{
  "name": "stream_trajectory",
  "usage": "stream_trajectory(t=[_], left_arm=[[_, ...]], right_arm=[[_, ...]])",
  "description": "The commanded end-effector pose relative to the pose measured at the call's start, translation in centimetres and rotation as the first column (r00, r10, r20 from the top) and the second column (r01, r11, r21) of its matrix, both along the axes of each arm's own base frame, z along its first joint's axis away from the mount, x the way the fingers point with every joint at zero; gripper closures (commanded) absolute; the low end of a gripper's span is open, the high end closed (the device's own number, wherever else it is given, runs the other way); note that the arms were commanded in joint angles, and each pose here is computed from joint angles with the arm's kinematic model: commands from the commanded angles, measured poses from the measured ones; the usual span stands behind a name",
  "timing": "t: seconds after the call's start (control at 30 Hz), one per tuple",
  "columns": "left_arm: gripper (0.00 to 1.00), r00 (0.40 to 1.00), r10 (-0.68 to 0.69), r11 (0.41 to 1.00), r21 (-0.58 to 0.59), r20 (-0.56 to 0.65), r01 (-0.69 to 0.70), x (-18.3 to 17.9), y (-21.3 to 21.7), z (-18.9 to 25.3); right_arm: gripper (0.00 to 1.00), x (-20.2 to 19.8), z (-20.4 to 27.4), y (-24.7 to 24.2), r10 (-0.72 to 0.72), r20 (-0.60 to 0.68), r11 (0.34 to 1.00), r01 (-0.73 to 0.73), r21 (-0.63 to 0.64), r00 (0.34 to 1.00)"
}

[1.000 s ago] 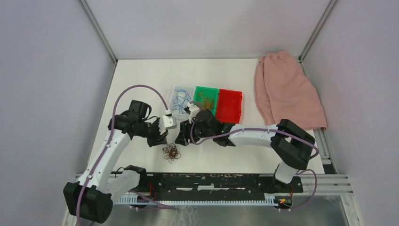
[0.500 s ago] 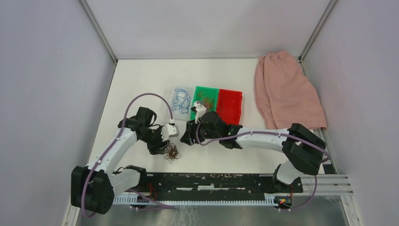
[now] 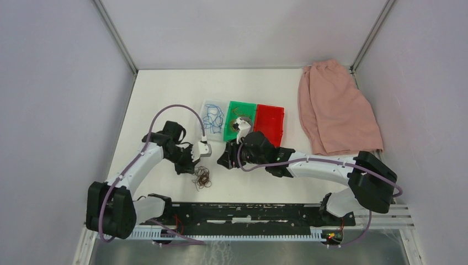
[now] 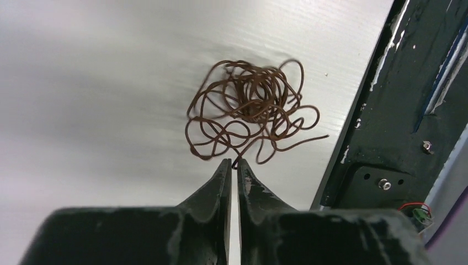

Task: Untangle the cables

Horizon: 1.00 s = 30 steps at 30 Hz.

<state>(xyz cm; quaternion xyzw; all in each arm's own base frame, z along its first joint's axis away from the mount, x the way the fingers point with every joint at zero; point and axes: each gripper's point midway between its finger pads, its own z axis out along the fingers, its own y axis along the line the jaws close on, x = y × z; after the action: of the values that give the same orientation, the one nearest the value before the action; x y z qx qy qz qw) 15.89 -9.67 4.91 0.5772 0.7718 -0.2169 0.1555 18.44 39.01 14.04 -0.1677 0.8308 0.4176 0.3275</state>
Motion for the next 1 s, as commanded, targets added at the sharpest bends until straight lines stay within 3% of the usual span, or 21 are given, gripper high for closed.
stream_trajectory(t=[0.0, 0.23, 0.53, 0.8, 0.97], left_arm=[[0.93, 0.989, 0.017, 0.991, -0.136, 0.148, 0.004, 2.1, -2.3, 7.2], [0.97, 0.958, 0.11, 0.96, -0.279, 0.264, -0.034, 1.6, -3.6, 15.8], [0.97, 0.959, 0.159, 0.926, -0.372, 0.233, -0.063, 0.0, -4.5, 19.6], [0.96, 0.965, 0.178, 0.889, -0.451, 0.19, -0.075, -0.8, -5.6, 22.4], [0.96, 0.962, 0.191, 0.879, -0.471, 0.194, -0.08, -1.0, -5.7, 23.3]], right_arm=[[0.46, 0.6, 3.2, 0.8, 0.006, 0.072, 0.998, -0.01, 0.055, 0.997], [0.4, 1.5, 7.1, 1.9, 0.053, 0.241, 0.994, -0.074, 0.081, 0.969], [0.37, 0.2, 12.7, 2.7, 0.094, 0.491, 0.971, -0.188, 0.147, 0.866], [0.36, -2.3, 14.7, 3.9, 0.152, 0.506, 0.936, -0.288, 0.201, 0.849], [0.36, -2.4, 16.1, 3.4, 0.113, 0.486, 0.932, -0.262, 0.251, 0.867]])
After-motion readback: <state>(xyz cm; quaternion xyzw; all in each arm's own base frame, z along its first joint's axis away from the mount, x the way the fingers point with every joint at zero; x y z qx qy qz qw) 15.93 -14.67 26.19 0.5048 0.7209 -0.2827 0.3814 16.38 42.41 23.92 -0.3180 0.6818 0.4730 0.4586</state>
